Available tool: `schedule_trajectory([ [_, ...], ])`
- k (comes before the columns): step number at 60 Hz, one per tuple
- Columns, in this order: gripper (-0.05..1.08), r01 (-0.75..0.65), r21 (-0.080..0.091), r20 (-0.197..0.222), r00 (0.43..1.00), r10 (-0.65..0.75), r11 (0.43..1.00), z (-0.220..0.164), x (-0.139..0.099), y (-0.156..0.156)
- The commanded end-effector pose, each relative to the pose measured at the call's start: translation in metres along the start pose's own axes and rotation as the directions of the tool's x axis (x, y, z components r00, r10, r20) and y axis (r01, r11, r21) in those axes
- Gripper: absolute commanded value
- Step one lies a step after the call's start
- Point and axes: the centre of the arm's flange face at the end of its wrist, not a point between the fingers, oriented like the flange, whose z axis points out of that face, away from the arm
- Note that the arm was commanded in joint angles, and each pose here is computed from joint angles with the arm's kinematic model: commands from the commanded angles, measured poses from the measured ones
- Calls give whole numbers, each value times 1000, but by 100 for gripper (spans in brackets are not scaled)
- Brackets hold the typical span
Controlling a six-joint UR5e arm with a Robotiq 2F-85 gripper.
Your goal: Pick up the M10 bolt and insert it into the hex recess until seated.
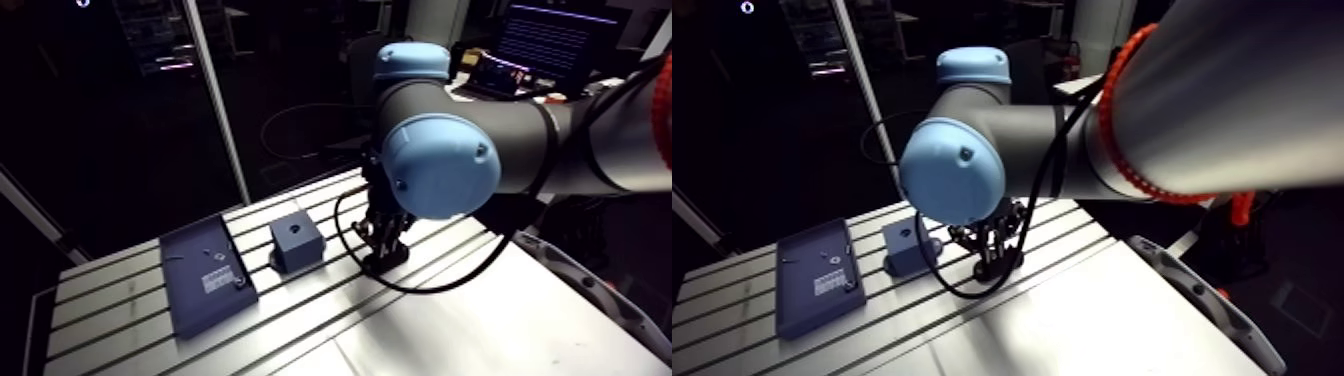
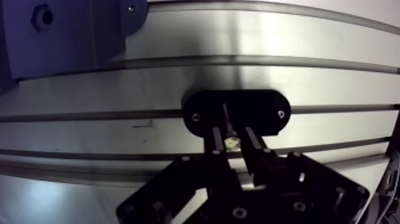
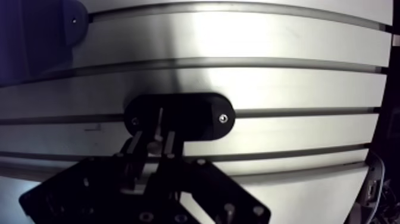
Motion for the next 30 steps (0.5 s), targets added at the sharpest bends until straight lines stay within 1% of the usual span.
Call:
schedule_trajectory([
  [1,70,1,-1,-1,1000,-1,1000,0,0,0],
  [15,72,2,0,-3,1000,-2,1000,-1,0,0],
  [16,72,5,-3,-5,1000,-5,1000,-2,1,1],
  [24,73,11,-6,-13,1000,-11,1000,-7,1,1],
  [27,73,10,-13,-22,1000,-11,1000,-11,2,2],
  [30,73,10,-14,-23,1000,-11,1000,-12,3,2],
])
